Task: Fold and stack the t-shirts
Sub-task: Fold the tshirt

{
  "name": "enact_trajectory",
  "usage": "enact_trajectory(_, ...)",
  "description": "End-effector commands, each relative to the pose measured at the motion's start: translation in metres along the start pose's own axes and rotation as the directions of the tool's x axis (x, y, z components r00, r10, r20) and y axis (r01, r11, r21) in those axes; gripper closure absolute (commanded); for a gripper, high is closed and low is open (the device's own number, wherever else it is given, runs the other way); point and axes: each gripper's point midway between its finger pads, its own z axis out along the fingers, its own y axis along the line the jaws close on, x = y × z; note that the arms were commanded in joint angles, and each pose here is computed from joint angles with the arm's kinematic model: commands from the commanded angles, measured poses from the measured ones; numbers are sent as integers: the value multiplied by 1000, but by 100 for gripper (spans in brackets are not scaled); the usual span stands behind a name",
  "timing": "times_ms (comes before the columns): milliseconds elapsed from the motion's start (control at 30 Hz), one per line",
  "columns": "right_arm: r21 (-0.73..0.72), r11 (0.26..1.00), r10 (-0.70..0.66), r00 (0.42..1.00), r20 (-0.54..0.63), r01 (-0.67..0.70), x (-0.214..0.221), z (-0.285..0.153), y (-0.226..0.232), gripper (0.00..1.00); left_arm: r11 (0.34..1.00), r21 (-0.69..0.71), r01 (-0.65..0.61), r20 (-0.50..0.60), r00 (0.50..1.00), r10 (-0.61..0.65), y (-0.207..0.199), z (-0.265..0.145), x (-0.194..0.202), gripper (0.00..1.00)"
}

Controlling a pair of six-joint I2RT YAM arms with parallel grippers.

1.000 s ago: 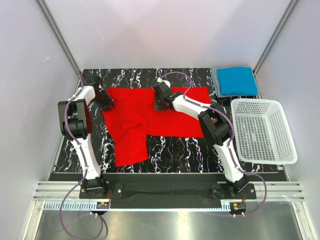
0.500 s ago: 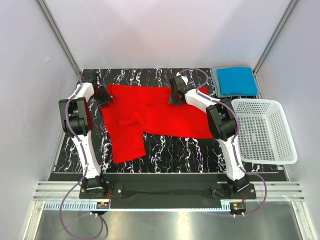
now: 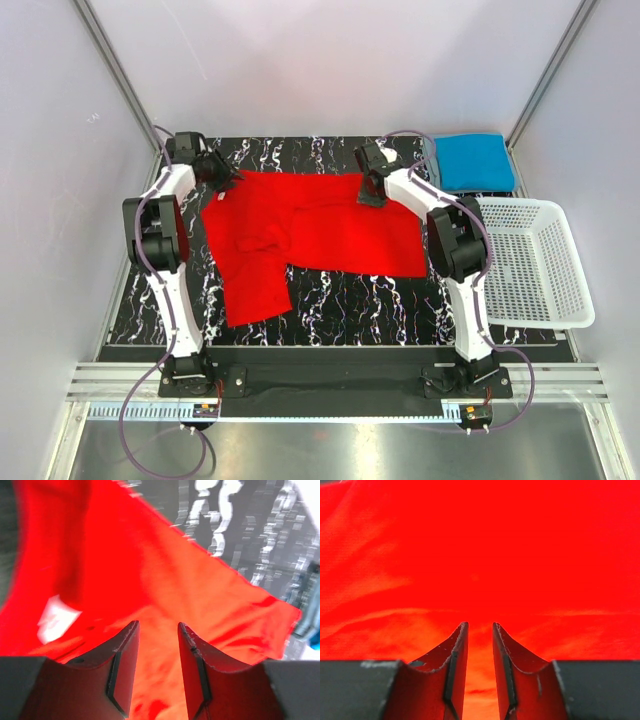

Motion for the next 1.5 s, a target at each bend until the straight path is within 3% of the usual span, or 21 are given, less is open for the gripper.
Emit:
enact_trajectory(0,83,996,33,998,57,-38,-26,-5,-32,68,990,142,-15,29,1000,11,-24,13,-11,58)
enact_trajectory(133,138,990,30,999,46,-36,-25,11,-62,68,991,132,8,-2,1000,-8,-10,37,-6,58)
enact_trajectory(333,231,973,-4,999,-37,12,-9,24,-102,70,999,-24,34,-35,999,-35,32,64,2,58)
enact_trajectory(667,335,939,-56,996,-76,78,-3,20,-151,69,992,-105,64,-41,997,-69,43,72,-9,57)
enact_trajectory(800,285,956,-58,997,-48,69,-14,17,-140,64,997,-57,57,-45,997,-59,34,72,-12,57)
enact_trajectory(900,163,982,-96,995,-6,96,-43,-1,-114,59,999,32,32,-37,999,-31,8,57,-20,54)
enact_trajectory(1033,22,993,-121,990,70,120,-76,-43,-85,53,996,85,5,51,999,-10,-24,6,-37,50)
enact_trajectory(1067,16,993,-120,989,83,119,-80,-51,-84,53,997,78,12,73,997,-17,-25,-3,-39,48)
enact_trajectory(1133,-11,993,-119,987,111,121,-82,-71,-82,51,996,89,33,139,989,-45,-25,-29,-43,32)
enact_trajectory(1167,-14,993,-114,986,119,117,-82,-76,-82,51,995,90,37,160,986,-51,-25,-36,-43,31)
enact_trajectory(1267,-27,995,-95,989,116,98,-71,-91,-87,50,998,48,41,202,978,-50,-15,-62,-35,28)
enact_trajectory(1467,-65,997,-42,993,106,49,-44,-128,-89,50,984,-168,62,88,995,-47,31,-100,32,25)
